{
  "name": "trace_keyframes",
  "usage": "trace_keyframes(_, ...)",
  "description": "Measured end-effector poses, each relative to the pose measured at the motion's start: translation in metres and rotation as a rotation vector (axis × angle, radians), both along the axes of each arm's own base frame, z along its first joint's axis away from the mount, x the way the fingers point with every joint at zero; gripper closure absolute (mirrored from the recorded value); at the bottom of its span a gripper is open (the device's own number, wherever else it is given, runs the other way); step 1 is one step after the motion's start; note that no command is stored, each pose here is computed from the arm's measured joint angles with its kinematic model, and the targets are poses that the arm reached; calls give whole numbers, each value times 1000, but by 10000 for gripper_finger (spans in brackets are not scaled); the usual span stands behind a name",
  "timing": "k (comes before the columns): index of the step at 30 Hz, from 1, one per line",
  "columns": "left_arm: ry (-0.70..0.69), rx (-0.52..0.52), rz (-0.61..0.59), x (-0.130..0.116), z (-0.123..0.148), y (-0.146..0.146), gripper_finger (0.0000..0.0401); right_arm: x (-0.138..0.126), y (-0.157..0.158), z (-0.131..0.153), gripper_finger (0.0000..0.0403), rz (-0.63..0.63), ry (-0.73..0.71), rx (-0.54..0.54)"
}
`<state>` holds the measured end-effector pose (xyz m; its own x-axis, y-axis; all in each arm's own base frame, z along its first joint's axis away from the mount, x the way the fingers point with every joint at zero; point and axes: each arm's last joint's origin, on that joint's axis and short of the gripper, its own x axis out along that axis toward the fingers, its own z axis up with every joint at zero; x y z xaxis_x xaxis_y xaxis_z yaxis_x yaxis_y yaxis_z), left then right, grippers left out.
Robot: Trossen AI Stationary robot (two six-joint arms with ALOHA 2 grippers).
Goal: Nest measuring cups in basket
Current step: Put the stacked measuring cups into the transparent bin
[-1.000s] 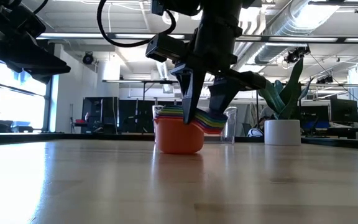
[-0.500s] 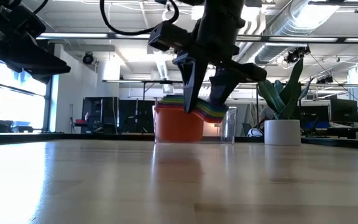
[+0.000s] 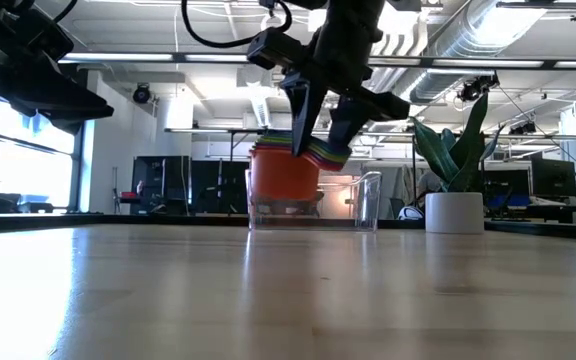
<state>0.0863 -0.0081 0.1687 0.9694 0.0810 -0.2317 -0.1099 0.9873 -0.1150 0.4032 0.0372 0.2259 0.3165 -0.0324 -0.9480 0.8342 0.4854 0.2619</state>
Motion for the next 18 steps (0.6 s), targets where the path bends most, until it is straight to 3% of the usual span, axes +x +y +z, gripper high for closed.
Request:
trace_keyframes(8,0,0,0,0,0,0,323,-7,-41,15,268,42,5,-22)
trace_keyframes(18,0,0,0,0,0,0,323,-27,-118,37,268,172,-26,-83)
